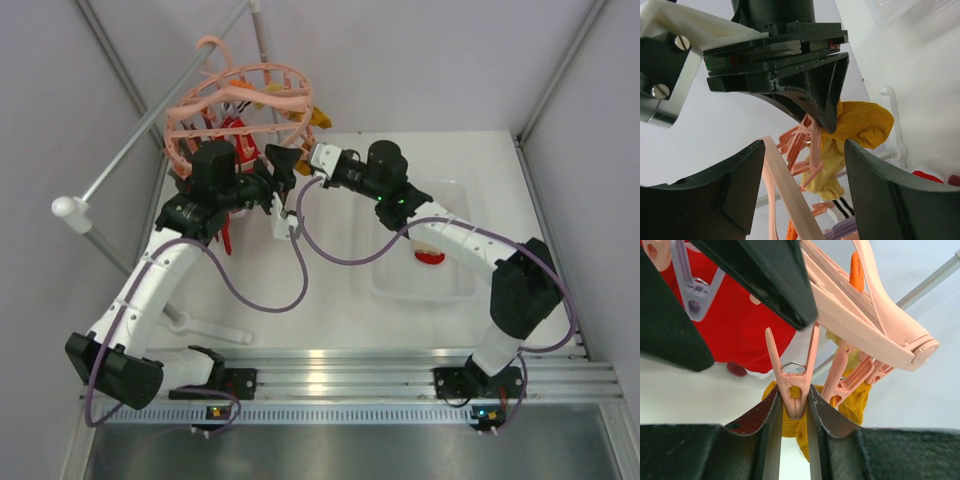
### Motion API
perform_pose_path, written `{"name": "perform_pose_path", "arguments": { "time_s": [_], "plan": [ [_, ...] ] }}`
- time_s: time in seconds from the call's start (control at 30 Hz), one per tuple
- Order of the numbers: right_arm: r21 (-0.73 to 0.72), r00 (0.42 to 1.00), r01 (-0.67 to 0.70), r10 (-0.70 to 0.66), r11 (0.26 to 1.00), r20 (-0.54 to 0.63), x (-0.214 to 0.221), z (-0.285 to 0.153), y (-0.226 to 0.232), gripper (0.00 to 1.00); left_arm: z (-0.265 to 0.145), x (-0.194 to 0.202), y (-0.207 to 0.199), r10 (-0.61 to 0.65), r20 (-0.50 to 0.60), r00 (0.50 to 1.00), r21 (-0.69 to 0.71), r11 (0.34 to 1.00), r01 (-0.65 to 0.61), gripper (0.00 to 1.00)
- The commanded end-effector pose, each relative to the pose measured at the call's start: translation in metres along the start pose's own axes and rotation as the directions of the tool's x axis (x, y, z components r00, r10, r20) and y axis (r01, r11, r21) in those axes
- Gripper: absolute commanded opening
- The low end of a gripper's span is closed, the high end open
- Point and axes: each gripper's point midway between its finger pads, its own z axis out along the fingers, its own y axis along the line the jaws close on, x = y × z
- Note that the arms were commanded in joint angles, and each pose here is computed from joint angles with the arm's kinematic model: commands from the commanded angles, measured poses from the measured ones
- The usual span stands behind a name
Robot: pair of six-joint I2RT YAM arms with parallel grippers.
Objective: Clip the socks to the hanger
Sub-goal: Open the clamp at the hanger.
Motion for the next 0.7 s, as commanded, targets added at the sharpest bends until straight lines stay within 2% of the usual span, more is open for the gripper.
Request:
{"name": "perform_pose_path", "arguments": {
  "time_s": [0.0,0.47,0.67],
  "plan": [
    [0.057,0.996,0.072,-0.075,0.996,0.054,-0.044,-0.006,-0.022,0.00,0.007,0.000,0.020,0.059,-0.001,0.998,-0.071,0.996,-0.059,0.70],
    [0.076,0.988,0.123,-0.129,0.989,0.083,-0.047,-0.010,-0.016,0.00,0.025,0.031,0.008,0.048,-0.117,0.992,-0.045,0.998,-0.054,0.67],
    [0.073,0.980,0.168,-0.174,0.983,0.097,-0.050,-0.013,-0.012,0.00,0.028,0.041,0.002,0.044,-0.153,0.987,-0.023,0.999,-0.048,0.54]
  ]
}}
